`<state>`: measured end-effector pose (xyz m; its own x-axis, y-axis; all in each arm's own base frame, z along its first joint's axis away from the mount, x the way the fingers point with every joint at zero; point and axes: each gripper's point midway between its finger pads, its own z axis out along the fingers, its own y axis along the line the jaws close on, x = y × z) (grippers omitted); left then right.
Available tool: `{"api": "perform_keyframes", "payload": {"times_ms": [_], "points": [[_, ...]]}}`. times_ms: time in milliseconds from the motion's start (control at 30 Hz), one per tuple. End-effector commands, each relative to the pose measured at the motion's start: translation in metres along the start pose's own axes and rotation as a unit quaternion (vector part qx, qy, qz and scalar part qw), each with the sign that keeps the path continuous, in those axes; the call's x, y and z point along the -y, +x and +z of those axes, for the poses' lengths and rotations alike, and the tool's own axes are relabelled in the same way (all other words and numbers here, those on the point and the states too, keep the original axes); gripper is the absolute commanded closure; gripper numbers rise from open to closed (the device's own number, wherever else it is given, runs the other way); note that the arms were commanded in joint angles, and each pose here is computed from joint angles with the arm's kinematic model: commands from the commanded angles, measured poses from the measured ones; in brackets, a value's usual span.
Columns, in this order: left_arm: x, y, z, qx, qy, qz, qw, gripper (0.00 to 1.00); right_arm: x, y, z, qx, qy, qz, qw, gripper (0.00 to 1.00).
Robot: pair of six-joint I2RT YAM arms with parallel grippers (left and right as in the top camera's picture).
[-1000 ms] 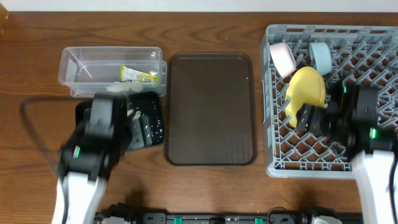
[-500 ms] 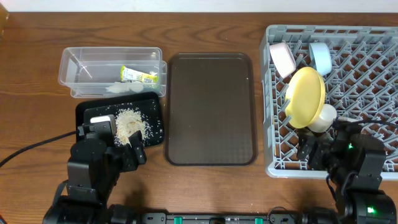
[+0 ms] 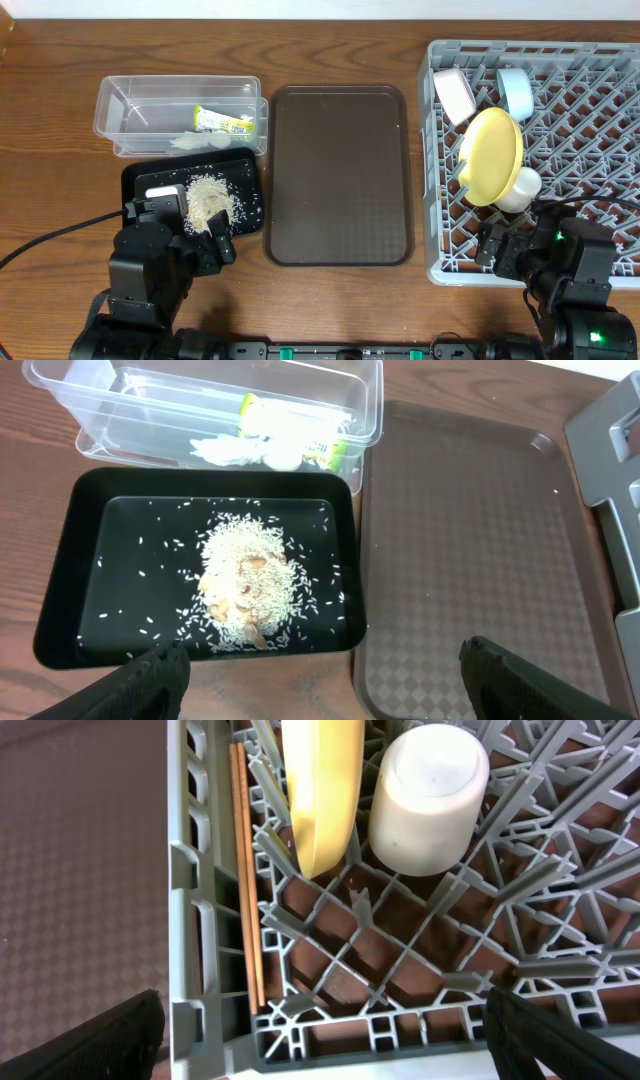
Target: Sort waste into correct bins and load items into the dishwasher rack
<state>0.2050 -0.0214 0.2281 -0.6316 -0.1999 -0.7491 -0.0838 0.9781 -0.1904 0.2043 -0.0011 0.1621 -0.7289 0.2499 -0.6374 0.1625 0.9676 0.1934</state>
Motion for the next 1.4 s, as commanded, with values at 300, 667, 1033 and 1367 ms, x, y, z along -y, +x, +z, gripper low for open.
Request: {"api": "perform_keyframes", "payload": {"times_ms": [300, 667, 1033, 1367], "points": [[0.000, 0.001, 0.001, 0.000, 0.000, 0.007, 1.000, 0.11, -0.005, -0.033, -0.019, 0.187, -0.020, -0.039, 0.981, 0.01], [0.000, 0.001, 0.001, 0.000, 0.000, 0.007, 1.000, 0.11, -0.031, -0.043, 0.000, 0.381, -0.099, -0.083, 0.915, 0.01], [0.000, 0.001, 0.001, 0.000, 0.000, 0.007, 1.000, 0.11, -0.025, -0.022, 0.032, 0.365, -0.091, -0.099, 0.921, 0.01], [0.000, 0.001, 0.001, 0.000, 0.000, 0.007, 1.000, 0.11, -0.025, -0.022, 0.032, 0.365, -0.090, -0.098, 0.922, 0.01]]}}
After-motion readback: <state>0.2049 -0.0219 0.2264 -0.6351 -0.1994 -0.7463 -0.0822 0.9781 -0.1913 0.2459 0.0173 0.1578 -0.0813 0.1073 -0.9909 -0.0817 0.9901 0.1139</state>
